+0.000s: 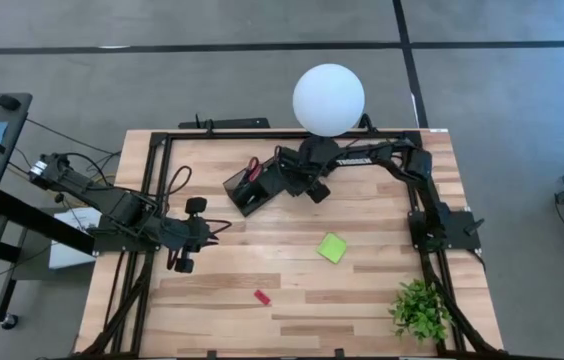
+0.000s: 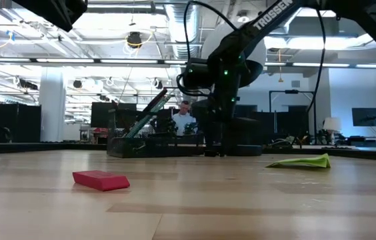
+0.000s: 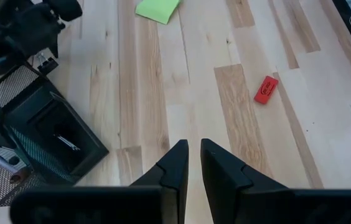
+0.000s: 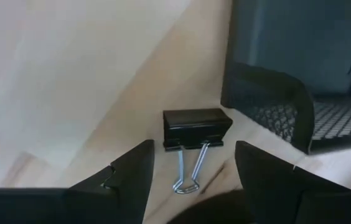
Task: Pick and place office supplies into organizer
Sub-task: Put the black binder clip into the black desk organizer
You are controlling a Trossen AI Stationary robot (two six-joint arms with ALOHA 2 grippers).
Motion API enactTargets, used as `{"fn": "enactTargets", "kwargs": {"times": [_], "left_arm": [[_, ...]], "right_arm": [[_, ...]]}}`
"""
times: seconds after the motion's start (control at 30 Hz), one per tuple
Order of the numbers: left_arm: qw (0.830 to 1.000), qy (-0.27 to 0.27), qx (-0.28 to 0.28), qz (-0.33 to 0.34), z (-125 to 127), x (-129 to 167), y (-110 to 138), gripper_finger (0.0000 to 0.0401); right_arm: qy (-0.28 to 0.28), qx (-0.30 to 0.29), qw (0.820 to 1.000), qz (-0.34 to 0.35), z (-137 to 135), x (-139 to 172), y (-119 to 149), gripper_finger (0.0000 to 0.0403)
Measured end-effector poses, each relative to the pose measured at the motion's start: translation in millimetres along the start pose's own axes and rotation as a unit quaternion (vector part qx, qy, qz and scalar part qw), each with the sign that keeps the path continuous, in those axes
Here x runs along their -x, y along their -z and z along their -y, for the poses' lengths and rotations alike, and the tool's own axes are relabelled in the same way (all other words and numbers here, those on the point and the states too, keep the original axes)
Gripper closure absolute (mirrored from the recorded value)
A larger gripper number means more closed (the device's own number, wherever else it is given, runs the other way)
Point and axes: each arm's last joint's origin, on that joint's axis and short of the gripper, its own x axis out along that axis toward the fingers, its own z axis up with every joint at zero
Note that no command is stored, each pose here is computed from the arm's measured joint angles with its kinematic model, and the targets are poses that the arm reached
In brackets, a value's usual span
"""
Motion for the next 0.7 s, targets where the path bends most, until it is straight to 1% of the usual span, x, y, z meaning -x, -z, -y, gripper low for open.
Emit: {"fn": "enactTargets", "kwargs": {"times": [0.1, 0.17, 0.33, 0.4, 0.53, 0.7], "left_arm": [[1.000, 0.000, -0.001, -0.001, 0, 0, 0, 0.0363], [1.000, -0.001, -0.002, -0.002, 0, 0, 0, 0.0363], [1.000, -0.001, -0.002, -0.002, 0, 0, 0, 0.0363], [1.000, -0.001, -0.002, -0.002, 0, 0, 0, 0.0363], [1.000, -0.001, -0.001, -0.002, 0, 0, 0, 0.0363], [1.000, -0.001, 0.010, -0.002, 0, 0, 0, 0.0363]], "right_arm": [[0.011, 0.027, 0.999, -0.023, -2, -1, -4, 0.0184], [0.011, 0.039, 0.999, -0.021, -2, 0, -6, 0.0184], [-0.013, 0.043, 0.998, 0.032, 4, 7, -9, 0.0184], [-0.017, 0.058, 0.997, 0.052, 6, 7, -10, 0.0184], [-0.028, 0.066, 0.996, 0.048, 4, 0, -11, 0.0188], [-0.040, 0.066, 0.996, 0.035, 3, -9, -10, 0.0203]]}}
